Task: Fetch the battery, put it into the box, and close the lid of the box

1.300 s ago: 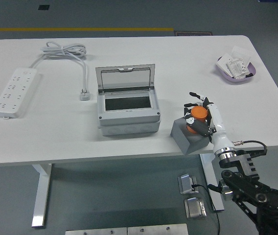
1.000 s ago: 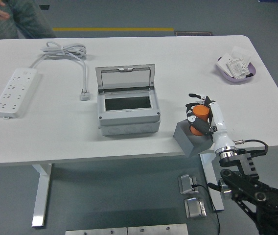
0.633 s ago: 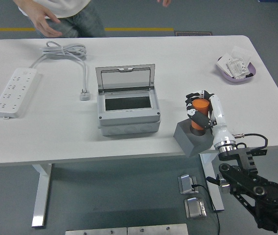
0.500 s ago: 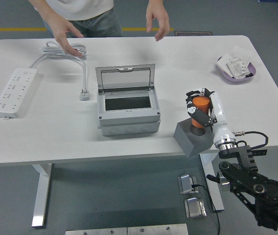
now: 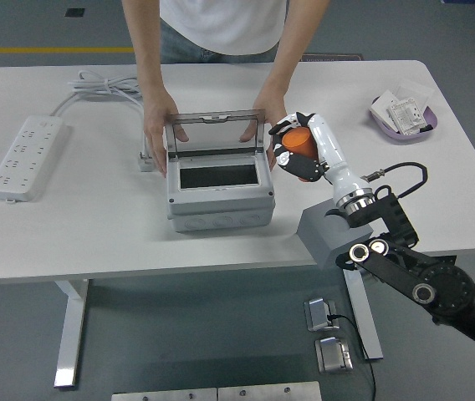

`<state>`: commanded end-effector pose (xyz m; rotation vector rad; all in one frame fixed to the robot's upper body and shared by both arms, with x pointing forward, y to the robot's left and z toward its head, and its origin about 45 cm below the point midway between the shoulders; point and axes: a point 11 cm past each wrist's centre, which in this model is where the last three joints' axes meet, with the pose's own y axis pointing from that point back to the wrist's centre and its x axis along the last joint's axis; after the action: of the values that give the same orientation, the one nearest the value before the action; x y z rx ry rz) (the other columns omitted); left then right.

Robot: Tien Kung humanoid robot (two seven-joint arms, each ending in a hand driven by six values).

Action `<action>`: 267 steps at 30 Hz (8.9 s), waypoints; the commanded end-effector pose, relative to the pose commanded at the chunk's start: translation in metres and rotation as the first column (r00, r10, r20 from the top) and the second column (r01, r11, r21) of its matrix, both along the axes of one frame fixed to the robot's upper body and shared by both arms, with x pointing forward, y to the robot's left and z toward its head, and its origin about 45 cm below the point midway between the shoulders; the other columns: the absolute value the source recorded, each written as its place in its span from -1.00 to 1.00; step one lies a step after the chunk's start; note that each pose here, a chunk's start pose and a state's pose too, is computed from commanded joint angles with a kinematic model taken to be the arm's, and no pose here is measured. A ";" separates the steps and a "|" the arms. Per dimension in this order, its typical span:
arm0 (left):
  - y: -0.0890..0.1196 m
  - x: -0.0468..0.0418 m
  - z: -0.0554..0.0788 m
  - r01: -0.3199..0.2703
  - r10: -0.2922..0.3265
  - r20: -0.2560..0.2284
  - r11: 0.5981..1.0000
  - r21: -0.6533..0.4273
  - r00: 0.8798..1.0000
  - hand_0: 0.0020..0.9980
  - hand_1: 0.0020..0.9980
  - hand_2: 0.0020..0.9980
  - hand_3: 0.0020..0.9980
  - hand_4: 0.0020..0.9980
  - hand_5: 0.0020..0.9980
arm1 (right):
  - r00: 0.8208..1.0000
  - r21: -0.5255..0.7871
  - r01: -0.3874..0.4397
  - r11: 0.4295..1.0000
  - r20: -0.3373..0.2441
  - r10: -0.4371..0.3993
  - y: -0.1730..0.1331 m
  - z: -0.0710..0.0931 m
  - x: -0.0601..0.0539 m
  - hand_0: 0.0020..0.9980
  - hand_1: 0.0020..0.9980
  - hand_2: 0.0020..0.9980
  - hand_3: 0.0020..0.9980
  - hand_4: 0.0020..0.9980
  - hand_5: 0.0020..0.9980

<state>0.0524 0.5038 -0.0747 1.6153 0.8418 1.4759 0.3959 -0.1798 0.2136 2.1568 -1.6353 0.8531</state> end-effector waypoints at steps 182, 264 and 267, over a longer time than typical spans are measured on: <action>-0.009 0.0129 -0.002 0.032 -0.032 -0.007 0.999 -0.017 0.999 0.28 0.40 0.21 0.17 0.24 -0.87 | 0.972 -0.321 0.167 0.932 -0.103 -0.209 -0.120 0.052 -0.013 0.37 0.12 0.20 0.47 0.50 0.21; -0.004 0.0232 0.002 0.041 -0.041 0.011 0.999 -0.009 0.999 0.28 0.40 0.21 0.17 0.24 -0.85 | 0.795 0.075 0.176 0.981 -0.598 -0.097 -0.142 -0.049 -0.114 -0.41 -0.15 0.25 0.36 0.56 0.45; -0.003 0.0229 0.002 0.041 -0.040 0.009 0.999 -0.007 0.999 0.28 0.40 0.21 0.17 0.24 -0.85 | 0.796 0.083 0.171 0.982 -0.599 -0.089 -0.140 -0.048 -0.115 -0.41 -0.15 0.25 0.36 0.56 0.45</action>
<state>0.0754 0.5004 -0.0726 1.6098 0.8041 1.4492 0.2807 -0.3201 0.1654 2.0629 -1.5002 -0.0040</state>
